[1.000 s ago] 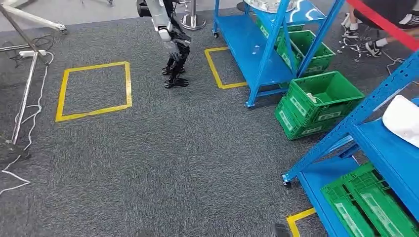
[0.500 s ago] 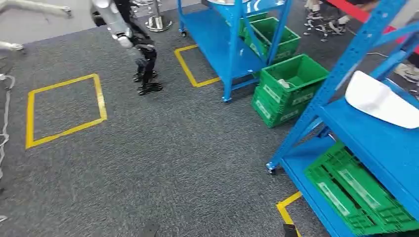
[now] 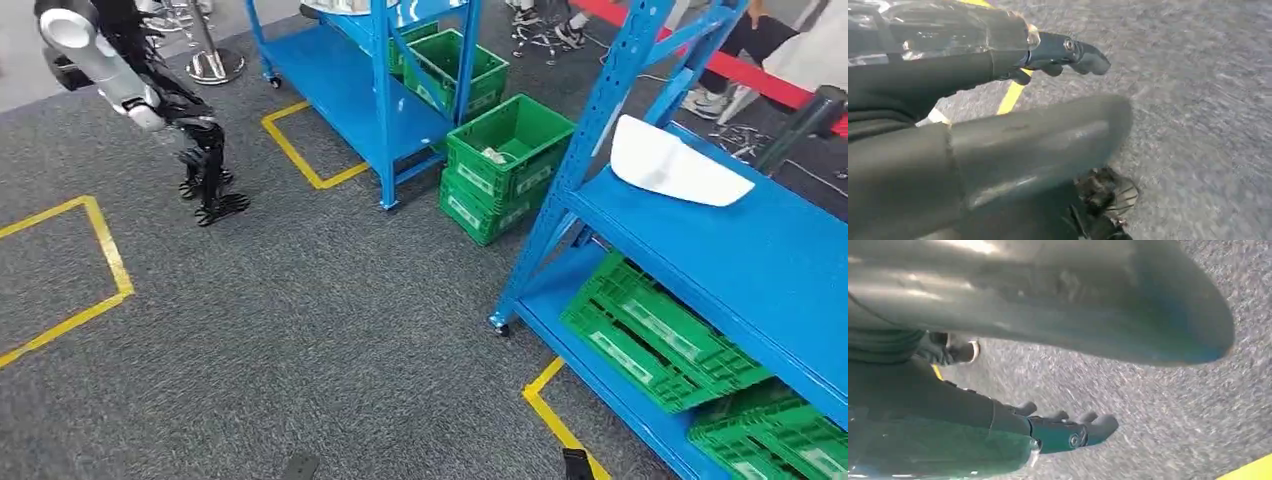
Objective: Take the parts from the cabinet and place them on the table.
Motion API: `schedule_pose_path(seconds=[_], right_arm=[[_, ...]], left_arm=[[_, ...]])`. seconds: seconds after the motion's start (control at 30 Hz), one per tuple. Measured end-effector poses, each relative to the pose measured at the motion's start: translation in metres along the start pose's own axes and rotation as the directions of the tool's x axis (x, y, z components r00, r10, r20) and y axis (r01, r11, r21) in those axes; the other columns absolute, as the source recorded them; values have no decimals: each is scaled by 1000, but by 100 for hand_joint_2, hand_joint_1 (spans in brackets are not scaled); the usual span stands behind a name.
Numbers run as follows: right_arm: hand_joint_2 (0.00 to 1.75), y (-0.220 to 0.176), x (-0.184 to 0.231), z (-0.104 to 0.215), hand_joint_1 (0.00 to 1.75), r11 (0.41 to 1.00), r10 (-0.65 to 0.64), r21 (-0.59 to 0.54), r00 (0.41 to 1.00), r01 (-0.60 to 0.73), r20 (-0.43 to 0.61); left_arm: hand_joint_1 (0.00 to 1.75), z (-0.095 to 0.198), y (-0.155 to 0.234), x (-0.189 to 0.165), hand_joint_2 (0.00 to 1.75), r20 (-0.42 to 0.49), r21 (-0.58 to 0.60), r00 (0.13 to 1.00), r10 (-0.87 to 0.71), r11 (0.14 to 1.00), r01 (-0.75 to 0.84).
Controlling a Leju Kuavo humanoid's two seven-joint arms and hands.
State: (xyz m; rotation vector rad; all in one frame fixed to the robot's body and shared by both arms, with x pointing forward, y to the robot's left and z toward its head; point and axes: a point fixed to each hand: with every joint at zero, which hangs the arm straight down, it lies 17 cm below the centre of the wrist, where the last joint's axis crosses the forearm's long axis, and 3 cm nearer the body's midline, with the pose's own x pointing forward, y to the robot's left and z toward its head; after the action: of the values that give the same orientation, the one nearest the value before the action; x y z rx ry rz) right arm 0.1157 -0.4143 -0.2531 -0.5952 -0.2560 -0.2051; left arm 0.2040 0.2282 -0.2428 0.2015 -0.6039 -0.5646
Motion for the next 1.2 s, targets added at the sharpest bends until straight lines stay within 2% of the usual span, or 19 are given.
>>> schedule_pose_path(seconds=[0.47, 1.1, 1.2], right_arm=[[0, -10, -6, -4, 0, 999, 31, -10, 999, -31, 9], [0, -16, 26, -10, 0, 999, 34, -16, 999, -33, 38], [0, -16, 16, -10, 0, 999, 42, -12, 999, -41, 20]], left_arm=[[0, -1, -6, 10, 0, 27, -41, 999, -40, 998, 41], [0, 1, -12, 8, 0, 32, -65, 996, -87, 994, 88], [0, 1, -13, 8, 0, 33, -67, 995, -89, 994, 91]])
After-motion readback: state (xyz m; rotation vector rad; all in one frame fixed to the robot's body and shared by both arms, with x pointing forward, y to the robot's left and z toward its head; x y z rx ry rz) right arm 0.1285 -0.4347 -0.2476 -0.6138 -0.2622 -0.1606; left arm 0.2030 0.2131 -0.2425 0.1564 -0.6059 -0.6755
